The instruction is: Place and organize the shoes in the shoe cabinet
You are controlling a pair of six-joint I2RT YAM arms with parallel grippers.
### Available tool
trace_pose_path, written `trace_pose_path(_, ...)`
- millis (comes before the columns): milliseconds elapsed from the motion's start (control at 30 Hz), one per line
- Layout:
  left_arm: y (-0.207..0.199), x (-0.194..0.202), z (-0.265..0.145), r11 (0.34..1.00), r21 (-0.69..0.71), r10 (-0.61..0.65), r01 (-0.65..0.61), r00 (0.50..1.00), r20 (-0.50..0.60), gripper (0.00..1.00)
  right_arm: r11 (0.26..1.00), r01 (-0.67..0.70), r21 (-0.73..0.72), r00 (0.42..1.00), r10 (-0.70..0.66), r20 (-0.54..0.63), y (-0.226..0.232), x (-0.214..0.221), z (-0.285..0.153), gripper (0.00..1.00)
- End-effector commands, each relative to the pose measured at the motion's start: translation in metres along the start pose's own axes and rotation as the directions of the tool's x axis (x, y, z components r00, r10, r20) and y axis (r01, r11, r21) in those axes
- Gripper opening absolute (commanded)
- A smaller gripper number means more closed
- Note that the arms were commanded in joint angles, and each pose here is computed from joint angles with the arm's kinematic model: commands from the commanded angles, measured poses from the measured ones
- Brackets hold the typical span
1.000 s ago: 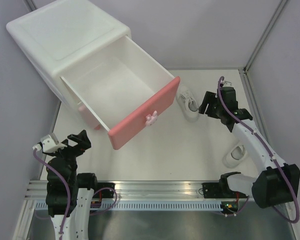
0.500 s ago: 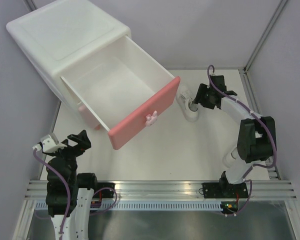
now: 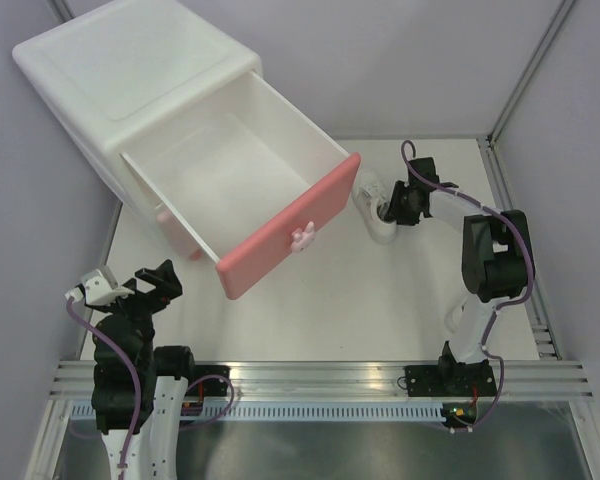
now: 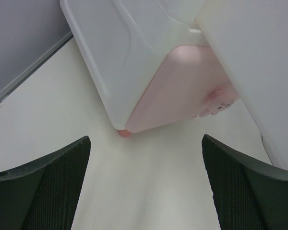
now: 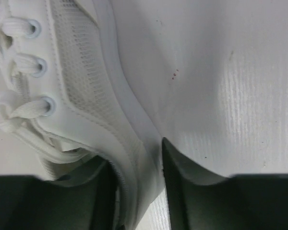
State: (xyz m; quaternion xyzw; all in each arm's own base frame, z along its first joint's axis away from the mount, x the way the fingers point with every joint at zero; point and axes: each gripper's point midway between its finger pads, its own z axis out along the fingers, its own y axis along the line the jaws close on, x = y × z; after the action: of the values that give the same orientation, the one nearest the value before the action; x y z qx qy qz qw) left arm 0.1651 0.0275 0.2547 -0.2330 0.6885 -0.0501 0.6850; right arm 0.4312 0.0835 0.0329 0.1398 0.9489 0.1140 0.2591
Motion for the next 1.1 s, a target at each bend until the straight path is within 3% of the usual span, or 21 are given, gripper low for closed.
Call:
trace_pose_path(0, -0.002, -0.017, -0.013, 1.000, 0.031, -0.007, 0.004, 0.995, 0.095, 0.99, 1.000, 0.024, 0.011, 1.000, -0.024, 0.012, -0.003, -0.005, -0.002, 0.38)
trace_pose_path(200, -0.002, -0.017, -0.013, 1.000, 0.031, -0.007, 0.004, 0.995, 0.095, 0.99, 1.000, 0.028, -0.001, 0.999, -0.028, 0.040, 0.002, -0.010, -0.018, 0.06)
trace_pose_path(267, -0.002, -0.018, -0.013, 0.999, 0.033, -0.007, 0.004, 0.995, 0.096, 0.99, 1.000, 0.028, 0.006, 0.998, -0.028, 0.056, 0.001, -0.013, -0.024, 0.01)
trace_pose_path(800, -0.002, -0.017, -0.013, 0.999, 0.035, -0.008, 0.005, 0.996, 0.092, 0.99, 0.995, 0.063, 0.074, 0.941, -0.084, 0.326, 0.008, -0.075, -0.158, 0.01)
trace_pose_path(1067, -0.003, -0.017, -0.013, 0.999, 0.038, -0.007, 0.004, 0.996, 0.092, 0.99, 0.994, 0.107, -0.022, 0.853, -0.080, 0.515, 0.040, -0.113, -0.258, 0.01)
